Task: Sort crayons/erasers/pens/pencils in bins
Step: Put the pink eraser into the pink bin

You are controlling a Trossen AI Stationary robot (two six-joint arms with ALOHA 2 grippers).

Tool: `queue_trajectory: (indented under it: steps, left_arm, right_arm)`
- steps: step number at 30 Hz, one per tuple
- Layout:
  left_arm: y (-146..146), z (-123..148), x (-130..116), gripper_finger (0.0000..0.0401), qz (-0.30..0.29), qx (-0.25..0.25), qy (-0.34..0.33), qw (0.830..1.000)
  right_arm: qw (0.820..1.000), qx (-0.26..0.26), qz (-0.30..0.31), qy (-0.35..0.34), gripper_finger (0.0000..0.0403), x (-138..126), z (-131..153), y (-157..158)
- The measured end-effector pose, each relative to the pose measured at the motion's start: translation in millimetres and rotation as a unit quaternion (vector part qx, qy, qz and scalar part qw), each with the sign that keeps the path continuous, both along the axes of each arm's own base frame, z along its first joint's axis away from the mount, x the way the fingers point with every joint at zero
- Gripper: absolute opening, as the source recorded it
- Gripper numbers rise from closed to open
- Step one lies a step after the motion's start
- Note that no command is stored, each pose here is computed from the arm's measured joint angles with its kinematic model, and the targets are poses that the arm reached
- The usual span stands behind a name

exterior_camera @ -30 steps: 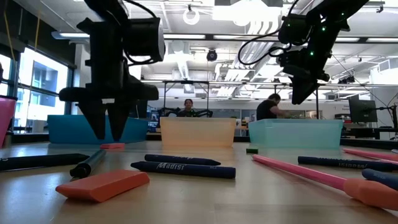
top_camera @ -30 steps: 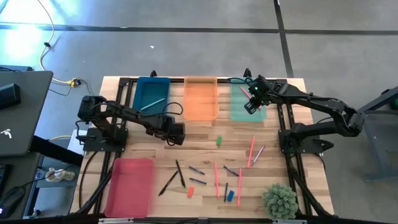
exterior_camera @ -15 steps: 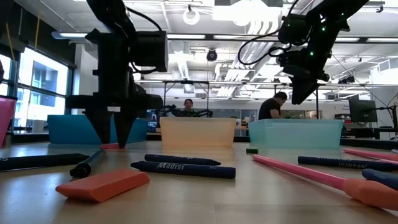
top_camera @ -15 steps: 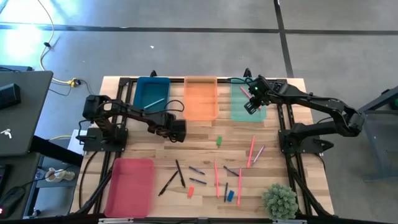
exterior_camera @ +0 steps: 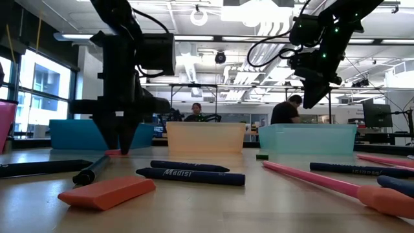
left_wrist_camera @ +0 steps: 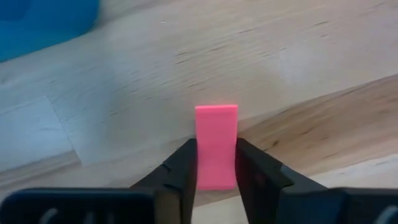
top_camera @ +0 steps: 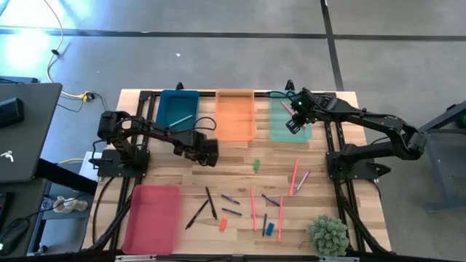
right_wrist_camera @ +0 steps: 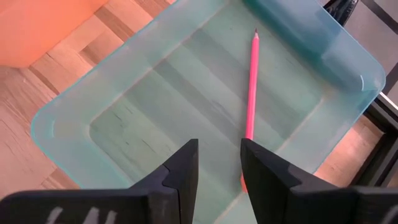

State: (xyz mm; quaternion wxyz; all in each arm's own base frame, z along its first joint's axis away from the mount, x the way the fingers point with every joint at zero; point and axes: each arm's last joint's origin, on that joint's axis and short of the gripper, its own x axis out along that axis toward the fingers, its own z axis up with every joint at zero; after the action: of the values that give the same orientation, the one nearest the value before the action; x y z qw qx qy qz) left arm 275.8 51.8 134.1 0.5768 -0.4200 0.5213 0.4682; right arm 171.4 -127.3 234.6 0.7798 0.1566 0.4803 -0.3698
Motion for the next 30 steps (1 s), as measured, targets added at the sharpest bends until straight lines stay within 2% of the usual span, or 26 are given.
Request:
queue_trajectory:
  steps: [6,17,25,30]
  left_arm:
    - [-0.1,-0.1,-0.5,0.0048,-0.016,0.0,0.004,1.0]
    - [-8.2,4.7,4.6,0.0046,-0.062,0.014,0.005,0.998]
    - [-27.6,27.9,23.0,0.0046,-0.127,0.009,-0.015,0.992]
    - [-51.5,45.6,31.7,0.0047,-0.179,0.012,-0.017,0.984]
  right_arm:
    - [1.0,0.0,0.0,0.0,0.0113,0.0,0.0,-0.1]
    - [1.0,-0.003,0.003,0.0,0.0113,0.3,0.2,-0.2]
    - [1.0,-0.003,0.003,0.0,0.0113,0.3,0.2,-0.3]
    - [1.0,-0.003,0.003,0.0,0.0113,0.3,0.2,-0.3]
